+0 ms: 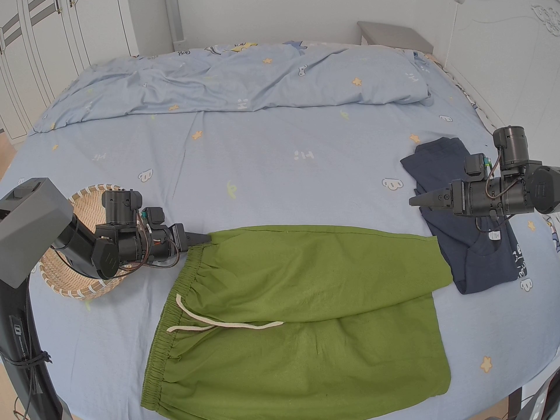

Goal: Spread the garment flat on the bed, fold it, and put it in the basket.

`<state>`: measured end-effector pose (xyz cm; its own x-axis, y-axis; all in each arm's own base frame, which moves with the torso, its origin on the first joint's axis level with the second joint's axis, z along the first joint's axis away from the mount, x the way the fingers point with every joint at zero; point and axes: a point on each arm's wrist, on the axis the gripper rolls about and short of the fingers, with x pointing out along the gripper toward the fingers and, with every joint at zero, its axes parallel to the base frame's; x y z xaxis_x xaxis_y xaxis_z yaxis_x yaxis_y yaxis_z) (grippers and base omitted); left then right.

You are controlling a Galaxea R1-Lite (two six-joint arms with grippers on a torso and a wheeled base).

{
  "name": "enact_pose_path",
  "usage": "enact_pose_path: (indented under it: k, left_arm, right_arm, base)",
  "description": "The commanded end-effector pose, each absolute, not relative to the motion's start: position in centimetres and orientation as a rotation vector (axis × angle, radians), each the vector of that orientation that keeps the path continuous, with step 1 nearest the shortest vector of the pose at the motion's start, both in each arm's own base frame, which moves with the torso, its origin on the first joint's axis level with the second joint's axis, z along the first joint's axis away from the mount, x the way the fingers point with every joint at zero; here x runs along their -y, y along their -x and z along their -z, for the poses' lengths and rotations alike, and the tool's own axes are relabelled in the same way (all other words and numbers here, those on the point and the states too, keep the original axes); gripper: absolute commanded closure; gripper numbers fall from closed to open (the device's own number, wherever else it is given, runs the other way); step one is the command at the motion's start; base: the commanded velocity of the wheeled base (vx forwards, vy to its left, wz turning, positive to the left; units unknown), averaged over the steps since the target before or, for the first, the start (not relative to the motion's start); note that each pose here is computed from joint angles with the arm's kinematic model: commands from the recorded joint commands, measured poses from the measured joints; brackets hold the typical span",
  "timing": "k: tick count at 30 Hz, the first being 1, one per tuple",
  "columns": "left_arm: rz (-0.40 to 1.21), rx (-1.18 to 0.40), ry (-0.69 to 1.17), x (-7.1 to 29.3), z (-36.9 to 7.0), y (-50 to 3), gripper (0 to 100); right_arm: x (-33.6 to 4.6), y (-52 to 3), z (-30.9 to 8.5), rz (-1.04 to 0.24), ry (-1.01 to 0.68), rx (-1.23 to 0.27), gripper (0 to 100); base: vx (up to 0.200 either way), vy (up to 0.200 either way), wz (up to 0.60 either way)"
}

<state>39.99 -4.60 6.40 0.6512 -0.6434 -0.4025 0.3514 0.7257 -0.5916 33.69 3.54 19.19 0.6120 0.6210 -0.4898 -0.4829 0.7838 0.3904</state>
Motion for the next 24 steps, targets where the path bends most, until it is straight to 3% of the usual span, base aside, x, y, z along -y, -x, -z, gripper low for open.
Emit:
enact_pose_path:
  k: [1,17,24]
  left_arm:
    - [0.591,-0.643,0.500,4.5,-6.2,-40.0,100]
    - [0.583,-0.557,0.490,3.3,-9.9,-38.9,100]
    - [0.571,-0.567,0.498,2.7,-10.5,-38.0,100]
  right_arm:
    - [-3.6,-33.7,-19.3,-0.645,-0.228,-0.649,0]
    - [-3.1,-34.2,-19.0,-0.630,-0.233,-0.650,0]
    - [-2.3,-36.5,-16.7,-0.585,-0.251,-0.697,0]
  base:
    - [0.000,0.000,0.00]
    - [0.000,0.000,0.00]
    - [0.000,0.000,0.00]
